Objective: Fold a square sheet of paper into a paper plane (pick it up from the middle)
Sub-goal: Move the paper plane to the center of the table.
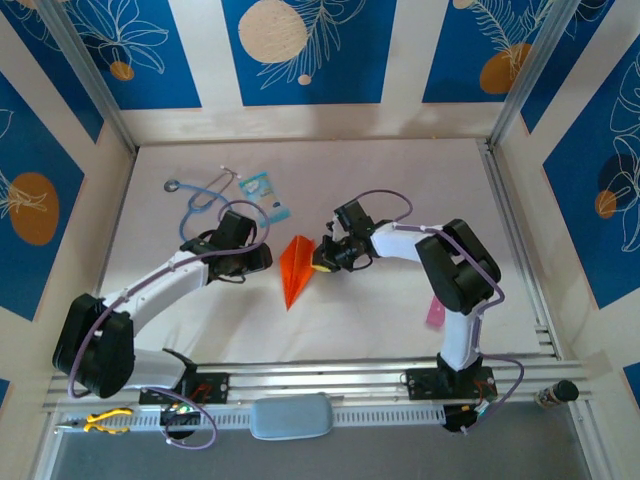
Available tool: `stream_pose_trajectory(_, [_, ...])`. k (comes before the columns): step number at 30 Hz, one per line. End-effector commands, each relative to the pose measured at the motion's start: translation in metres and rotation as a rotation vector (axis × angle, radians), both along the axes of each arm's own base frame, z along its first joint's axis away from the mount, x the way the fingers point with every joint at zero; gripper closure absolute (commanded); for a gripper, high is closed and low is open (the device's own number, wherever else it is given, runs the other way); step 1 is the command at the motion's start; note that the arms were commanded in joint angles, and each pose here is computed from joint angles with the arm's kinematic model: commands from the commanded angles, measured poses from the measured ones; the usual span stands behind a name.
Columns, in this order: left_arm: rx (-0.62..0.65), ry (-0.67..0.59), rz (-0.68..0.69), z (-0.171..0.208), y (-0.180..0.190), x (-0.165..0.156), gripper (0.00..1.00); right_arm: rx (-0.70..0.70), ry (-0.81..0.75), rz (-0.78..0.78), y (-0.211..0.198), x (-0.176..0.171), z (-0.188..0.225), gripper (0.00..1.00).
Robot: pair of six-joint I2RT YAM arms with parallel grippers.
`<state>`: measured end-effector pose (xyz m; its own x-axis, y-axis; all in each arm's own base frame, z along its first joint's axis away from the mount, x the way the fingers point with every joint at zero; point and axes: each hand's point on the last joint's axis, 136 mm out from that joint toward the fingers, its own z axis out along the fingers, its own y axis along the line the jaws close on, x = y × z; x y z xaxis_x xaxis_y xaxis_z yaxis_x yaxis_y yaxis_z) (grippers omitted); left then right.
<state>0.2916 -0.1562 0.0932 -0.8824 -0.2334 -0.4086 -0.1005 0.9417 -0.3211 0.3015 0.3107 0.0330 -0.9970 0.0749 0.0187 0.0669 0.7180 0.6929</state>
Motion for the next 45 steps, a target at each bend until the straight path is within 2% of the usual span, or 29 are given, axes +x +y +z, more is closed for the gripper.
stream_pose_trajectory(1, [0.000,0.020,-0.007,-0.007,0.002,-0.002,0.43,0.010,0.004,0.019,0.005,0.002,0.006,0.95])
stream_pose_trajectory(5, [0.006,0.021,-0.009,-0.008,0.003,-0.002,0.43,0.011,-0.002,0.039,-0.001,0.004,0.008,0.98])
stream_pose_trajectory(24, [0.005,0.035,-0.008,-0.012,0.004,-0.002,0.43,0.068,-0.007,0.188,-0.001,0.015,0.017,0.99])
stream_pose_trajectory(45, [-0.006,0.044,-0.012,-0.013,0.001,-0.001,0.43,0.039,0.021,0.147,-0.018,0.023,0.004,0.98])
